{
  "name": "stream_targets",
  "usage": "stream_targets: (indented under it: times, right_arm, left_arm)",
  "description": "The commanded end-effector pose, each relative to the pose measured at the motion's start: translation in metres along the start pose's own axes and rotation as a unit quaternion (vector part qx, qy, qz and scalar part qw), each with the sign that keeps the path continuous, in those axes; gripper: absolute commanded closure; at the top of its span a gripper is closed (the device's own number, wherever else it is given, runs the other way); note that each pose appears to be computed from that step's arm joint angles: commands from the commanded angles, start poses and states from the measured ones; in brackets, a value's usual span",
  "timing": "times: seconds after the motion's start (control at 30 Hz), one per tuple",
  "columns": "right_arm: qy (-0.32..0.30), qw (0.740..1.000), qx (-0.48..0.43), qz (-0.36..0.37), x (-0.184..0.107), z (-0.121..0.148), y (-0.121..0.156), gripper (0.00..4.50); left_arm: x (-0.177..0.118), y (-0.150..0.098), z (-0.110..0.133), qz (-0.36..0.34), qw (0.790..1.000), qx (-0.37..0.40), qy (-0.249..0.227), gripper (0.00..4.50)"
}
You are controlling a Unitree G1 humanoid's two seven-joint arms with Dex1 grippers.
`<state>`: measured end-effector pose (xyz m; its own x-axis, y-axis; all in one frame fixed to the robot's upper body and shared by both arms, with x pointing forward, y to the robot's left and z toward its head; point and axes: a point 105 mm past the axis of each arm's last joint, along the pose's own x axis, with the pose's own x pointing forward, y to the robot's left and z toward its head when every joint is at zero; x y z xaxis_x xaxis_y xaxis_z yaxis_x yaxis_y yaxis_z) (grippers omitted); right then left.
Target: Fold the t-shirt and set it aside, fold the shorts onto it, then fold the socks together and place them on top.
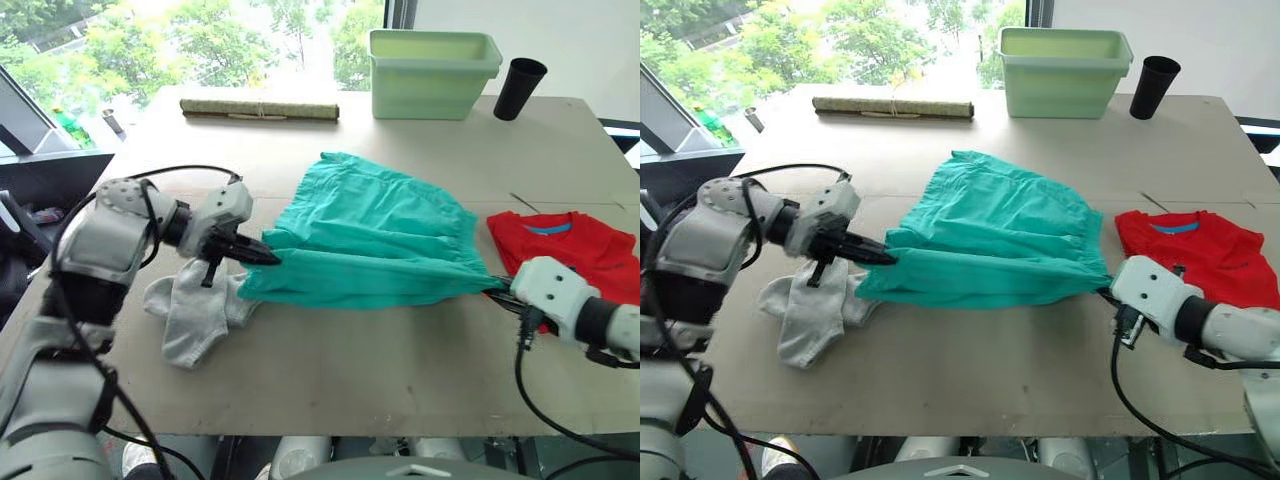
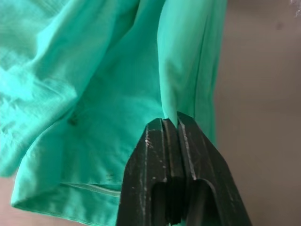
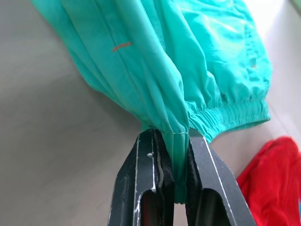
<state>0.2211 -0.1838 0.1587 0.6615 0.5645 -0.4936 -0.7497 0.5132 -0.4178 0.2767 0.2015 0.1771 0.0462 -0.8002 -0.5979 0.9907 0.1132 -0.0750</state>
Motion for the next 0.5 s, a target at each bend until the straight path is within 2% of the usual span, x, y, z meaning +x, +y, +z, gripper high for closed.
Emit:
stream_targets:
  times: [0.03,0.1,0.17,0.2,0.23,0.27,0.3,0.37,0.4,0.43,0.5]
  right_arm:
    - [-0.011,0.998,0.023,0.058,-0.031,0.022,0.009,4.50]
    - [0.009,0.998,0.024,0.060,-0.049,0.030,-0.001,4.50]
    - [0.015,1.000,0.004,0.007,-0.055,0.042,-0.031,4.50]
    - [0.019,1.000,-0.015,-0.018,-0.053,0.047,-0.045,4.50]
    - [0.016,0.995,-0.032,-0.089,-0.036,0.054,-0.079,4.50]
    - [0.012,0.987,-0.059,-0.149,-0.019,0.063,-0.109,4.50]
    - [0.009,0.973,-0.093,-0.211,-0.003,0.077,-0.139,4.50]
    - [-0.010,0.947,-0.145,-0.286,0.015,0.110,-0.176,4.50]
    - [-0.036,0.932,-0.155,-0.324,0.017,0.130,-0.193,4.50]
    - [-0.054,0.923,-0.159,-0.347,0.017,0.142,-0.204,4.50]
    - [-0.111,0.880,-0.214,-0.409,0.001,0.187,-0.228,4.50]
  left_arm:
    - [-0.020,-0.050,0.038,-0.066,0.995,-0.054,-0.044,4.46]
    - [-0.029,-0.065,0.051,-0.080,0.992,-0.083,-0.053,4.46]
    - [-0.033,-0.055,0.063,-0.044,0.993,-0.078,-0.071,4.46]
    - [-0.032,-0.040,0.069,-0.006,0.994,-0.064,-0.086,4.46]
    - [-0.031,0.003,0.080,0.094,0.989,-0.020,-0.111,4.46]
    - [-0.032,0.040,0.096,0.186,0.973,0.014,-0.134,4.46]
    - [-0.041,0.077,0.119,0.282,0.943,0.027,-0.173,4.46]
    - [-0.067,0.117,0.151,0.416,0.882,0.055,-0.215,4.46]
    - [-0.088,0.128,0.166,0.480,0.842,0.079,-0.232,4.46]
    - [-0.101,0.133,0.175,0.517,0.815,0.098,-0.241,4.46]
    - [-0.154,0.121,0.210,0.587,0.732,0.152,-0.310,4.46]
